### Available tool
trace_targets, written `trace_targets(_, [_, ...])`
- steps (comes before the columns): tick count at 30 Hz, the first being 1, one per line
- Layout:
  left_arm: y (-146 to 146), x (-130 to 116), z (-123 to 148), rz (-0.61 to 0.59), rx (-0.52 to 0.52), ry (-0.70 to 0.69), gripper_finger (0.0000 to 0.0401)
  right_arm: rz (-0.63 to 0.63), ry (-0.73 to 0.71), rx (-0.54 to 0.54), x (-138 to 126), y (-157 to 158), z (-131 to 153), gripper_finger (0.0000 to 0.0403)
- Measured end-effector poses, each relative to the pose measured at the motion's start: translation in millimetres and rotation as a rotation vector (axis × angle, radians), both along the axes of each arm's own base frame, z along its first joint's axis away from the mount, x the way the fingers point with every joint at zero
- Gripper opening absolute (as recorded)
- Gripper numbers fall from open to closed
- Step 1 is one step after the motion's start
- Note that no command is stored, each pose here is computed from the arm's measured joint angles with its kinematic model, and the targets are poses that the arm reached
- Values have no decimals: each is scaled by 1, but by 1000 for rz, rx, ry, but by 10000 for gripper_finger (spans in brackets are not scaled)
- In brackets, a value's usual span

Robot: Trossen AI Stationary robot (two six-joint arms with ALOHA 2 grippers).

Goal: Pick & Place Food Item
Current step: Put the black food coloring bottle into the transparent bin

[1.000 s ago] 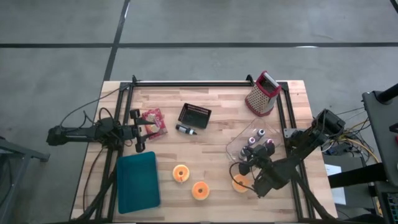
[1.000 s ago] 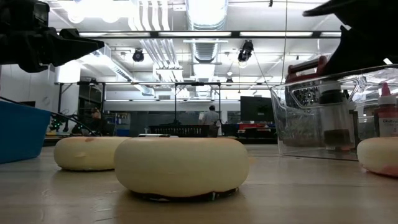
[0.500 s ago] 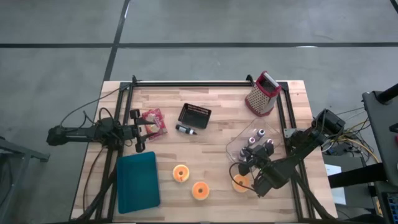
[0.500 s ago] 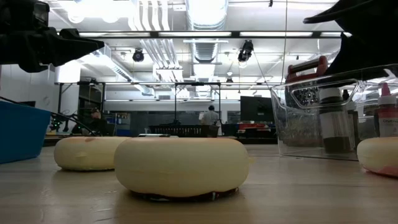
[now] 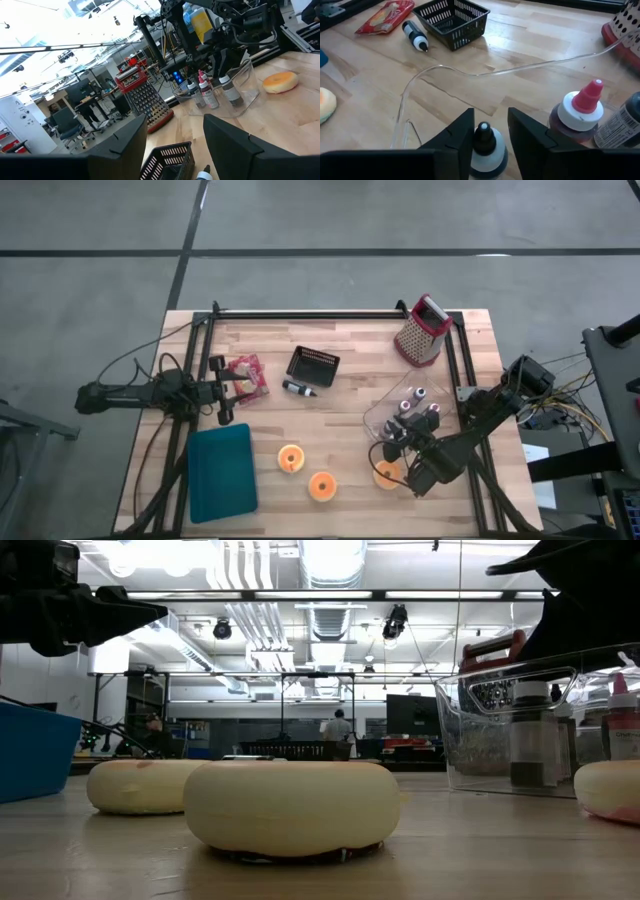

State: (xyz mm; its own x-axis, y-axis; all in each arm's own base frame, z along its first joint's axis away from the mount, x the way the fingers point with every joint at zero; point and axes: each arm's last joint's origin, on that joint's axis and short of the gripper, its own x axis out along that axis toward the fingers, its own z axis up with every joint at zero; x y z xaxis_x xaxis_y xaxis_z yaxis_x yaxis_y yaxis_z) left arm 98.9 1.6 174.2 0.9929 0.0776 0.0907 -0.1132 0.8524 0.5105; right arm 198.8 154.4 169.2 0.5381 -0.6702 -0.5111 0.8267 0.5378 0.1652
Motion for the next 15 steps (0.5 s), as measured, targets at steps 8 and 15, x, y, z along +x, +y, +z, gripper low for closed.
trace_targets(8, [0,0,0,0,0,0,200,1,0,-3,0,0,0,126])
trace_targets(15, [0,0,0,0,0,0,200,14,-27,-48,1,0,3,117])
